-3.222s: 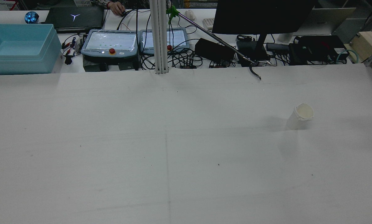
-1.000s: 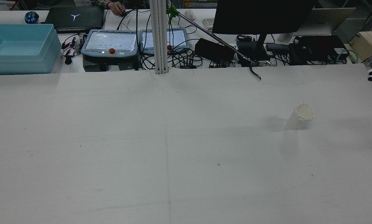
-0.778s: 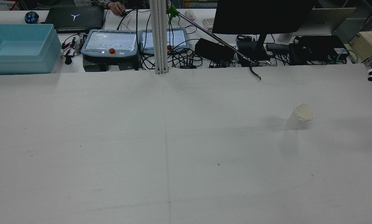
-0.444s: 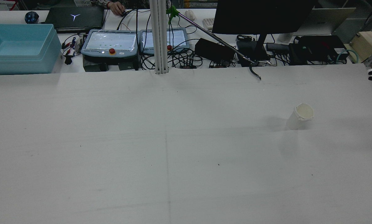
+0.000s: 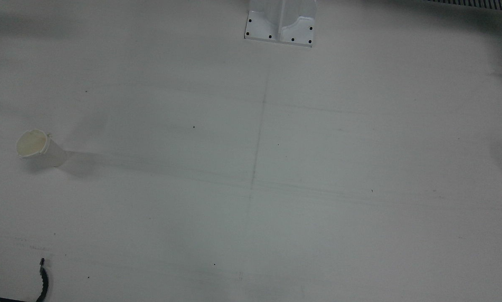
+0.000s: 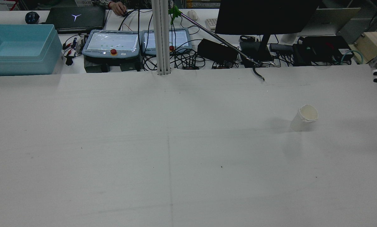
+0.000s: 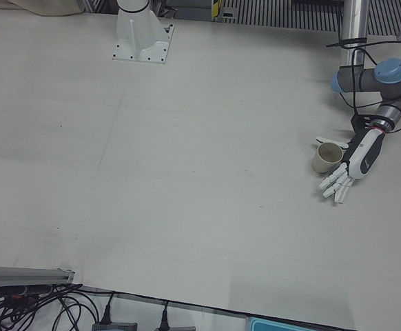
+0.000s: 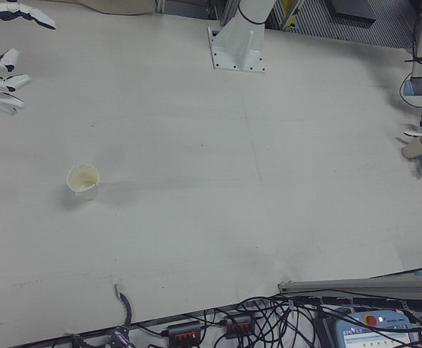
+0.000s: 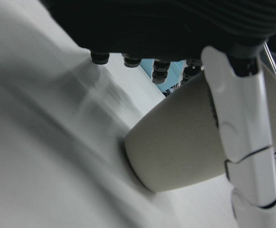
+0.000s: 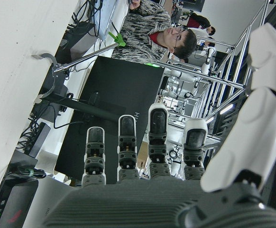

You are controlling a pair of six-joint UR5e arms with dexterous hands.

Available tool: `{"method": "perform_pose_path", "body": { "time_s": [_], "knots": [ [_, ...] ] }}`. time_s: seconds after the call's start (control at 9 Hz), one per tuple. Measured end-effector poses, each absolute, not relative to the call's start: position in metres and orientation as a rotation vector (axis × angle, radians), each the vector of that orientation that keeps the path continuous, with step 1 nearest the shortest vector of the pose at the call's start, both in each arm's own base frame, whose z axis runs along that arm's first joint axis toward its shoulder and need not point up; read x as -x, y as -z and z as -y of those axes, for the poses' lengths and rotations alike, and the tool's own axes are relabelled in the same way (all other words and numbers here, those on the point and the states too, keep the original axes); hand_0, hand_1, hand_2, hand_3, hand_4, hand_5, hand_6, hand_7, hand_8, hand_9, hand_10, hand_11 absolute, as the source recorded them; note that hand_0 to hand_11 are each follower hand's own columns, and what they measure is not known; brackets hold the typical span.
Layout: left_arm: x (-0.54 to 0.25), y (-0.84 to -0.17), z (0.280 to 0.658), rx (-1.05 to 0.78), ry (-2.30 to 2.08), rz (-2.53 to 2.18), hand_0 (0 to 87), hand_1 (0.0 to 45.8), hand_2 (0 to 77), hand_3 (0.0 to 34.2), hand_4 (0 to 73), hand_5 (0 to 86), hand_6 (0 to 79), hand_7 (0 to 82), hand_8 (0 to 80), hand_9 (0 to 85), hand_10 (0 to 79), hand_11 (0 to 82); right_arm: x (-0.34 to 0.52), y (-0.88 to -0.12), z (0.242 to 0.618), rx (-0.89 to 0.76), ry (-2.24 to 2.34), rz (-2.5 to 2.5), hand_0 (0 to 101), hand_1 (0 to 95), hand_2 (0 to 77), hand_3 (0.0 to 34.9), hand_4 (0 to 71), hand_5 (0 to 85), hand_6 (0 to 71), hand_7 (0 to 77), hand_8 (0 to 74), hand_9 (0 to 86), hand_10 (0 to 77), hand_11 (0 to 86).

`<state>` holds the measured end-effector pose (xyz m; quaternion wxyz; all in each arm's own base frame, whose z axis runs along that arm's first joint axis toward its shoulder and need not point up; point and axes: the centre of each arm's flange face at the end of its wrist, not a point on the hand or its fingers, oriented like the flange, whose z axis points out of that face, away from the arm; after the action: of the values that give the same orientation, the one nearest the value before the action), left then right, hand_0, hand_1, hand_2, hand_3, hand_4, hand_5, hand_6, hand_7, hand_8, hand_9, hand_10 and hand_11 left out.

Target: Pour water

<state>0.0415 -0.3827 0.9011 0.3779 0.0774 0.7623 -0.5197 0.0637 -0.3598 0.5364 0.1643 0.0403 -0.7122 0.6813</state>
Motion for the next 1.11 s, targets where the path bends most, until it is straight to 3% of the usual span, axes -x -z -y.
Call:
{"method": "perform_pose_path", "body": {
  "time_s": [0.11, 0.22, 0.33, 0.44, 0.56, 0.67, 0.78, 0.89, 1.0, 1.11],
  "knots": [
    [-0.044, -0.899, 0.384, -0.185, 1.330, -1.955, 55.5, 16.4, 2.2, 11.2, 18.0, 11.4, 0.5, 13.6, 0.5, 1.1, 0.0, 2.2, -0.064, -0.537, 0.359, -0.116, -1.944, 2.028, 46, 10.4, 20.7, 10.5, 14.7, 69.8, 31.1, 50.7, 20.7, 28.4, 14.7, 22.4],
    [-0.045, -0.898, 0.384, -0.168, 1.339, -1.961, 55.5, 16.4, 2.2, 11.2, 18.0, 11.4, 0.5, 13.6, 0.5, 1.1, 0.0, 2.2, -0.064, -0.538, 0.359, -0.116, -1.946, 2.027, 46, 8.7, 18.5, 10.5, 14.7, 69.8, 29.5, 50.2, 19.6, 28.9, 15.3, 20.7],
    [-0.045, -0.898, 0.384, -0.151, 1.352, -1.966, 55.5, 13.6, 2.2, 8.5, 27.3, 34.4, 3.8, 12.5, 0.5, 1.1, 0.0, 2.2, -0.064, -0.538, 0.358, -0.117, -1.948, 2.025, 46, 8.7, 18.5, 10.5, 14.7, 69.8, 29.5, 50.2, 19.6, 28.9, 15.3, 20.7],
    [-0.045, -0.898, 0.385, -0.137, 1.368, -1.971, 55.5, 13.6, 2.2, 8.5, 27.3, 34.4, 3.8, 12.5, 0.5, 1.1, 0.0, 2.2, -0.065, -0.539, 0.358, -0.117, -1.952, 2.023, 46, 8.7, 18.5, 10.6, 12.0, 69.8, 28.4, 46.9, 19.1, 27.8, 15.3, 21.3],
    [-0.045, -0.898, 0.385, -0.129, 1.387, -1.974, 55.5, 13.6, 2.2, 8.6, 38.2, 47.5, 7.6, 18.5, 0.5, 1.1, 0.0, 2.2, -0.065, -0.540, 0.357, -0.118, -1.954, 2.020, 45, 8.7, 18.5, 10.5, 12.0, 69.8, 28.4, 46.9, 19.1, 27.3, 15.3, 21.3],
    [-0.044, -0.897, 0.386, -0.122, 1.406, -1.977, 55.5, 8.2, 1.1, 8.6, 38.2, 47.5, 7.6, 18.5, 0.5, 1.1, 0.5, 2.2, -0.065, -0.541, 0.356, -0.118, -1.956, 2.019, 45, 8.7, 18.5, 10.5, 12.0, 69.8, 28.4, 46.9, 19.1, 27.3, 15.3, 21.3],
    [-0.044, -0.895, 0.388, -0.110, 1.424, -1.975, 55.1, 7.1, 1.1, 8.6, 41.5, 48.5, 10.4, 22.9, 1.6, 1.1, 1.6, 3.3, -0.065, -0.541, 0.356, -0.119, -1.957, 2.018, 45, 8.7, 16.9, 10.6, 8.7, 69.8, 27.3, 45.8, 18.0, 25.6, 14.2, 21.3],
    [-0.045, -0.891, 0.390, -0.099, 1.439, -1.974, 70.9, 16.9, 1.1, 8.2, 42.5, 48.0, 14.7, 26.7, 4.9, 3.8, 3.3, 6.5, -0.066, -0.541, 0.355, -0.118, -1.958, 2.018, 45, 8.7, 16.9, 10.6, 9.8, 69.8, 24.5, 44.7, 18.0, 25.6, 14.2, 20.2],
    [-0.046, -0.886, 0.393, -0.087, 1.456, -1.979, 70.9, 16.9, 1.1, 8.2, 42.5, 48.0, 14.7, 26.7, 4.9, 3.8, 3.3, 6.5, -0.066, -0.541, 0.355, -0.117, -1.959, 2.018, 45, 8.7, 16.9, 10.6, 9.8, 69.8, 24.5, 44.7, 18.0, 25.6, 14.2, 20.2],
    [-0.047, -0.882, 0.396, -0.071, 1.475, -1.988, 81.1, 27.3, 0.0, 8.4, 42.5, 48.0, 14.7, 27.3, 4.9, 4.9, 6.5, 12.0, -0.066, -0.542, 0.355, -0.117, -1.961, 2.017, 45, 8.7, 16.9, 10.6, 9.8, 69.8, 25.6, 44.2, 18.0, 25.6, 14.2, 20.2]
  ]
}}
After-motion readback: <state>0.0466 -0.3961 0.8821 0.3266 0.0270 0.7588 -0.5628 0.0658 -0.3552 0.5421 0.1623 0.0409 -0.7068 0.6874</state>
